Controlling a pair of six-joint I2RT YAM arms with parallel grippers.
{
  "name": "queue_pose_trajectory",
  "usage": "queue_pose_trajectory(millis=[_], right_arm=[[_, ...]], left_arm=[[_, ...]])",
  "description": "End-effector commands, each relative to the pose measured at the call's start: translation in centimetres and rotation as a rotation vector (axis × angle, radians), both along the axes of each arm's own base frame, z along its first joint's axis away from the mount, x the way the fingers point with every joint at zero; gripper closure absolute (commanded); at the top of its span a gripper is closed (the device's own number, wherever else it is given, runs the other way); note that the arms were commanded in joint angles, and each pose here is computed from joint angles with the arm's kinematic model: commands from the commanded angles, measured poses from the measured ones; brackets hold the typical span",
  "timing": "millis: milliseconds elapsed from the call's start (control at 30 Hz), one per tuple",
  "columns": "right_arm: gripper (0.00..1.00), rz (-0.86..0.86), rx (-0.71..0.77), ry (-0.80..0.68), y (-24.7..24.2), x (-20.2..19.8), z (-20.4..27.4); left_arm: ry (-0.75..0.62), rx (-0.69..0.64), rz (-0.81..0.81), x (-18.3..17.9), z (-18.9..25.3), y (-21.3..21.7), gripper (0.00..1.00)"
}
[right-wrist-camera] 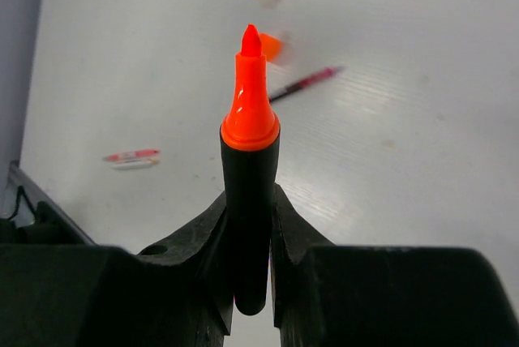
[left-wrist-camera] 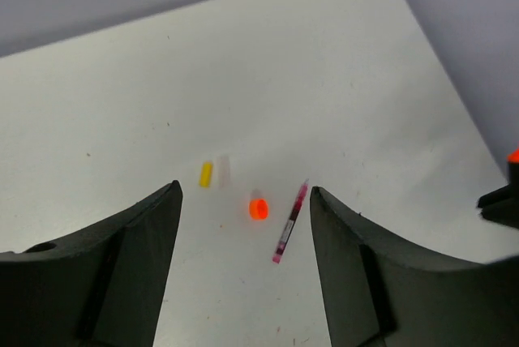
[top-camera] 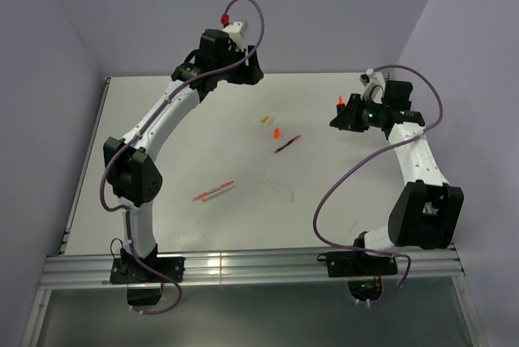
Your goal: Insert the pens into the pen caps
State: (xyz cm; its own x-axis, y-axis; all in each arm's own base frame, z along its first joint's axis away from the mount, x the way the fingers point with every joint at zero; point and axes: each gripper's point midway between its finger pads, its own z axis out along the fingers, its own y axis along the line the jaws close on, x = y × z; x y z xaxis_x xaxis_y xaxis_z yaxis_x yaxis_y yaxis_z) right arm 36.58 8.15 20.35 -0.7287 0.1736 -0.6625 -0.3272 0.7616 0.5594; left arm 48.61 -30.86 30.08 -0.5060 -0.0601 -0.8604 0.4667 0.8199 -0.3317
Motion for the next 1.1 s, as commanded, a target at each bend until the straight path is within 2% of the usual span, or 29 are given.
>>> queue_pose_trajectory(millis=[0,67,133,200,333,367,600,900,1067], right_arm=[[1.0,-0.029,-0.129,-0.032,-2.8,-2.1,0.0],[1.0,-0.048,-0.152,-0.016,-3.4,-2.7,-0.3],[1.0,-0.054,-0.167,-0.001,-3.8,-2.9,-0.8],[1.0,-0.046,-0.158,0.017,-3.6,-3.2,-1.2],[1.0,-0.02,-0.129,0.057,-3.1,-3.4,-1.8],[1.0,-0.019,-0.12,0.065,-3.0,-3.3,-1.8],[1.0,-0.009,-0.096,0.1,-2.8,-3.1,-2.5],[1.0,0.004,-0.067,0.115,-2.4,-3.0,-2.6],[1.0,0.019,-0.037,0.118,-2.0,-2.8,-2.2]], left_arm=[[-0.016,0.054,-0.111,-1.4,-2.3,-2.0,0.32],[0.046,0.083,-0.102,-0.9,-5.6,-2.6,0.33],[0.084,0.106,-0.159,-1.2,-8.4,-4.0,0.31],[0.072,0.137,-0.241,-1.6,-9.5,-5.1,0.27],[0.123,0.225,-0.253,-0.7,-14.0,-6.3,0.28],[0.107,0.232,-0.245,-0.2,-13.6,-6.7,0.3],[0.211,0.284,-0.273,-2.0,-19.1,-7.6,0.42],[0.257,0.302,-0.288,-3.6,-22.4,-8.9,0.45],[0.252,0.347,-0.235,-3.4,-24.2,-9.0,0.5]])
